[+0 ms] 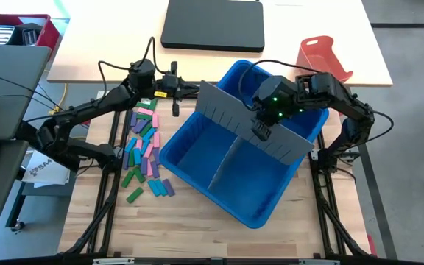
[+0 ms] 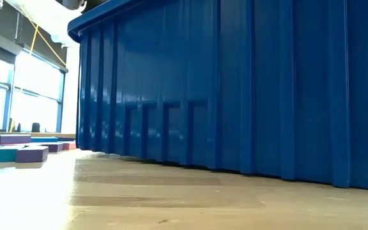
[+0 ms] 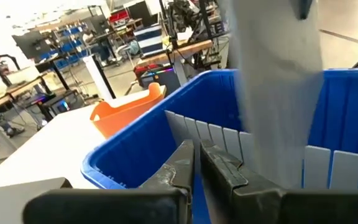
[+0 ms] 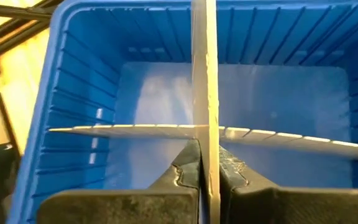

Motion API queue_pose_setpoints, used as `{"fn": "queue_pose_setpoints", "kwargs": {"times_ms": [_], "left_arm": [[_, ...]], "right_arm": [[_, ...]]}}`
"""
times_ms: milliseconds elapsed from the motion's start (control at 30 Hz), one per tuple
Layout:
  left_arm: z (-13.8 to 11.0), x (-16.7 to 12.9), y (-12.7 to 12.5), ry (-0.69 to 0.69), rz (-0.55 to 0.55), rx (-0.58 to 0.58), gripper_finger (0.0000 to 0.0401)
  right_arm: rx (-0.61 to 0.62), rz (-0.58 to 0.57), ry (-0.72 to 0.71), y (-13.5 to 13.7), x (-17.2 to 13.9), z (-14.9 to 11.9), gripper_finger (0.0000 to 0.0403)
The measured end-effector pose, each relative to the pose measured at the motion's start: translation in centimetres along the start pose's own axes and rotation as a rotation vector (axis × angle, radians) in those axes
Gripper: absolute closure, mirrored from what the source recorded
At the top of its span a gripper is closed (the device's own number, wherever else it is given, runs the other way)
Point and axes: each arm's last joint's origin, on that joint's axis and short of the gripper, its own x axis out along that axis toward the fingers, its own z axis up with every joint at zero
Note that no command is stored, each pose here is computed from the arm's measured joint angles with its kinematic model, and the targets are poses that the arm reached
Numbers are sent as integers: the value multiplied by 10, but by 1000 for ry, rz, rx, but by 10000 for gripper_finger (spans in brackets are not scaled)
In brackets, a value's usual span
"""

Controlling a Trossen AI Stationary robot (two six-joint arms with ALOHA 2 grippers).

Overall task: Sort blocks
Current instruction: Insert the bin divider into the blue bin

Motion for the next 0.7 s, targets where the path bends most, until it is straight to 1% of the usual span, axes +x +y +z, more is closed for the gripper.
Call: {"fn": "queue_pose_setpoints", "kwargs": {"times_ms": [67, 233, 367, 533, 700], "left_arm": [[-1, 1, 0, 2, -1, -1, 372], [-1, 1, 0, 2, -1, 0, 361], [-1, 1, 0, 3, -1, 0, 359], [-1, 1, 0, 3, -1, 0, 359], [-1, 1, 0, 3, -1, 0, 359]], "right_arm": [[0, 6, -10, 0, -4, -2, 402], [10, -30, -71, -4, -21, -8, 402], [34, -31, -85, -5, -26, -10, 402], [42, -12, -52, 3, -21, -17, 402], [81, -41, 12, 5, -9, -33, 402]]}}
